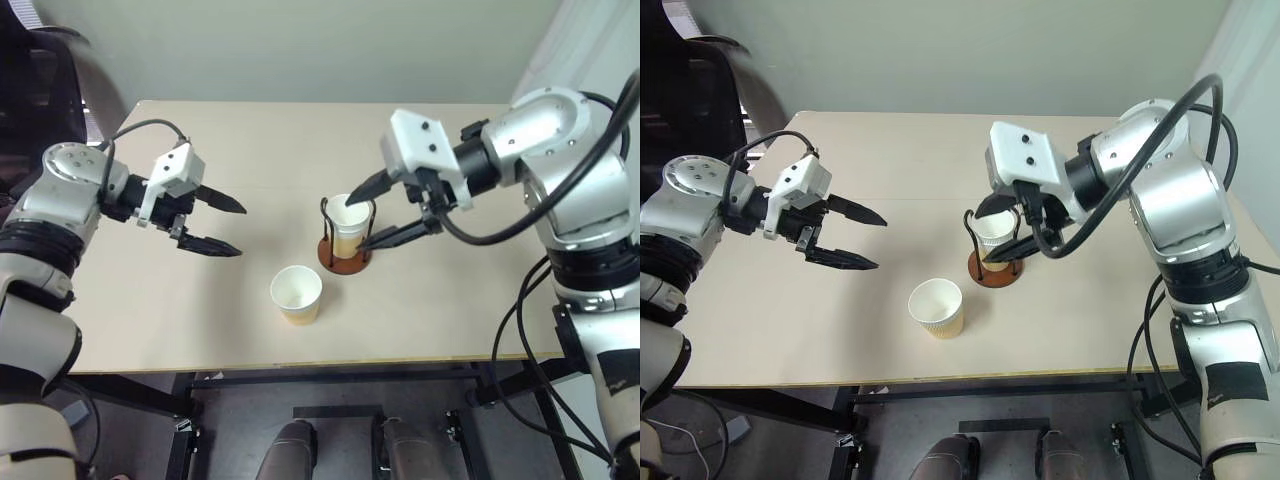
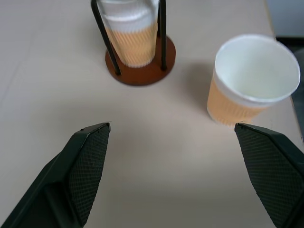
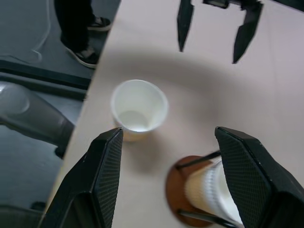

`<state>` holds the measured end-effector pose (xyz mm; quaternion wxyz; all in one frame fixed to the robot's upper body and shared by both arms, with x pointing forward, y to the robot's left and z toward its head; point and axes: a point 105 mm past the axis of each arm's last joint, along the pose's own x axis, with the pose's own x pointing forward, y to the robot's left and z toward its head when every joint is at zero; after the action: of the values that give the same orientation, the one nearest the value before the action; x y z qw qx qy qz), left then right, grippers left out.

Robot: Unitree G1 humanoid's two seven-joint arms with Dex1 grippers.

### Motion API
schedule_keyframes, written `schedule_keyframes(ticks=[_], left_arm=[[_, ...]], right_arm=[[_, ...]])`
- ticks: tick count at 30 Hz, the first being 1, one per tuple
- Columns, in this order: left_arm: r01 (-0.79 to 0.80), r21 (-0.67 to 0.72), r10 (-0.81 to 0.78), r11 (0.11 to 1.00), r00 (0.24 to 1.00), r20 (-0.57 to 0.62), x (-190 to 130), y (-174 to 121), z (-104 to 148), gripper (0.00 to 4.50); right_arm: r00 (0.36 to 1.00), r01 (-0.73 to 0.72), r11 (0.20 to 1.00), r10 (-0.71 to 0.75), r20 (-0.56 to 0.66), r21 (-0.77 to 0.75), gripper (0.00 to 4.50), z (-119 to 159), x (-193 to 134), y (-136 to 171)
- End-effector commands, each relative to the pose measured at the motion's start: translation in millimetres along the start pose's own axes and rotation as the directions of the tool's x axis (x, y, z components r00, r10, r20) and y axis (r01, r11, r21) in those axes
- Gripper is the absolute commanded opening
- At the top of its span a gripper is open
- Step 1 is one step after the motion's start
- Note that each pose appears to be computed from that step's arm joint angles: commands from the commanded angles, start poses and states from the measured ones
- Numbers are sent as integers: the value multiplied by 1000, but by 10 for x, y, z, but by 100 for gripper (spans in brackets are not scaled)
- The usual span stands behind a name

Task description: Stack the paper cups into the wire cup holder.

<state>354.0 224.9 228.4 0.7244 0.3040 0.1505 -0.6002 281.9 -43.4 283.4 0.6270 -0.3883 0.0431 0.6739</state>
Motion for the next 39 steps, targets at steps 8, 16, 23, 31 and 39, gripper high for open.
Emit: schedule_keyframes(ticks=[8,16,23,31,39], left_arm=[[13,33,-13,999,1000,-1,-34,37,116,450],[-26,80,26,996,1000,-5,-61,115,155,450],[-58,105,57,993,998,11,-77,153,165,450],[-78,82,75,994,997,32,-101,161,149,450],[-83,68,81,994,996,34,-114,151,120,450]], right_arm=[[1000,-6,999,7,22,-43,308,63,346,31],[1000,3,1000,-3,7,-18,308,31,348,45],[999,35,999,-35,17,11,308,62,392,3],[998,-60,998,59,-7,-21,308,-19,386,178],[998,-53,996,52,-21,-67,308,-65,439,167]])
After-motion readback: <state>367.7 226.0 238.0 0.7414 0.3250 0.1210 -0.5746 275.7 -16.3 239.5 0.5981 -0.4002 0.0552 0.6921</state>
